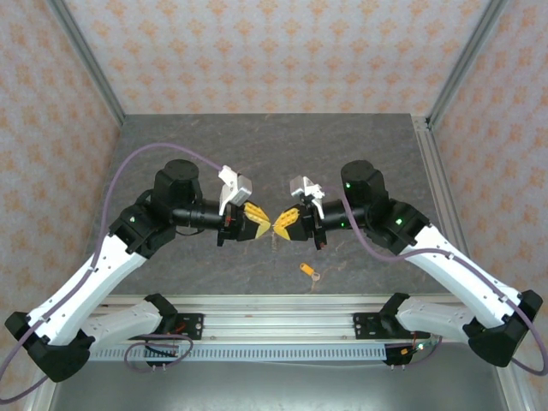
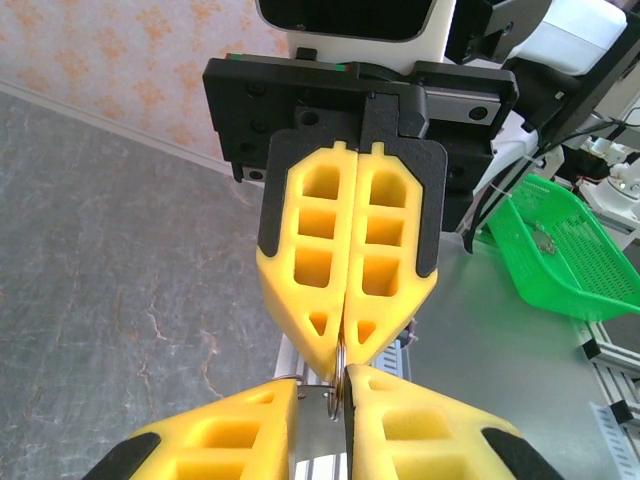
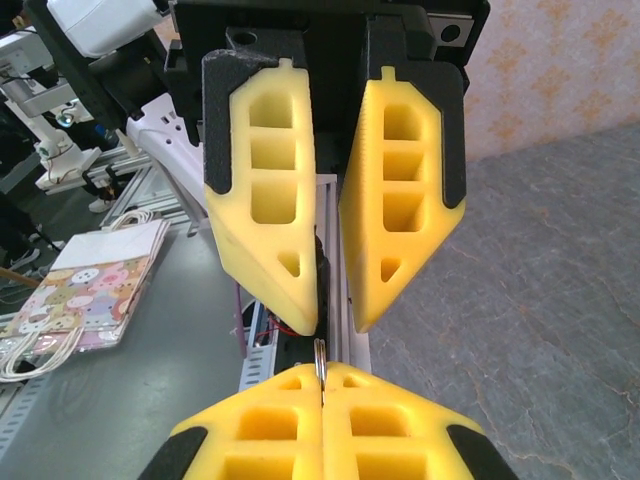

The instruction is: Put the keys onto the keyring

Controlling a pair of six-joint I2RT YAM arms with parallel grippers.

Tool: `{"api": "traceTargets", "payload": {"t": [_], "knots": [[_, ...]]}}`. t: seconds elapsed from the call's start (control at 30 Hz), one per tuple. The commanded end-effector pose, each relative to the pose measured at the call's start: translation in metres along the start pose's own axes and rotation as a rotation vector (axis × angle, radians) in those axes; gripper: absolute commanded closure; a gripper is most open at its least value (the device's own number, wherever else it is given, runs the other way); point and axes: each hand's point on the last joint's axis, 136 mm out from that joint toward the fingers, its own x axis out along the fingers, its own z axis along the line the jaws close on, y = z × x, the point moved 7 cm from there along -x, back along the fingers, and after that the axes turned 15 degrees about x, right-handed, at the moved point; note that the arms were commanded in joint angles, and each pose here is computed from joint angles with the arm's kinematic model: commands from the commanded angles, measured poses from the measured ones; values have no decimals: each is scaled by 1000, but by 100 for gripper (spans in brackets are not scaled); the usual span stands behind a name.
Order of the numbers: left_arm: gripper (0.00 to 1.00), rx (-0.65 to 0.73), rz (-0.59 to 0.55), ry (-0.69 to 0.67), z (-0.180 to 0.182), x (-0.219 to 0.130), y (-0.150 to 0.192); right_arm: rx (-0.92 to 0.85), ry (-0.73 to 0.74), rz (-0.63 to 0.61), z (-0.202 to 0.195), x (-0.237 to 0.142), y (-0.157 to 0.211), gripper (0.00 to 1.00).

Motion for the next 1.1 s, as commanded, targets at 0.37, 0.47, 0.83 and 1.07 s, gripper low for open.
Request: {"api": "traceTargets", "payload": {"t": [0.37, 0.47, 0.83, 1.07], "knots": [[82, 36, 4, 73, -9, 0, -9, -64, -78, -39, 14, -2, -18, 100], [85, 37, 8, 76, -9, 1, -8, -68, -79, -41, 14, -2, -18, 100], [95, 40, 23, 72, -8, 3, -6, -64, -80, -48, 12, -1, -19, 100], [100, 41, 23, 68, -8, 3, -5, -80, -40, -79, 9, -2, -18, 100]]}}
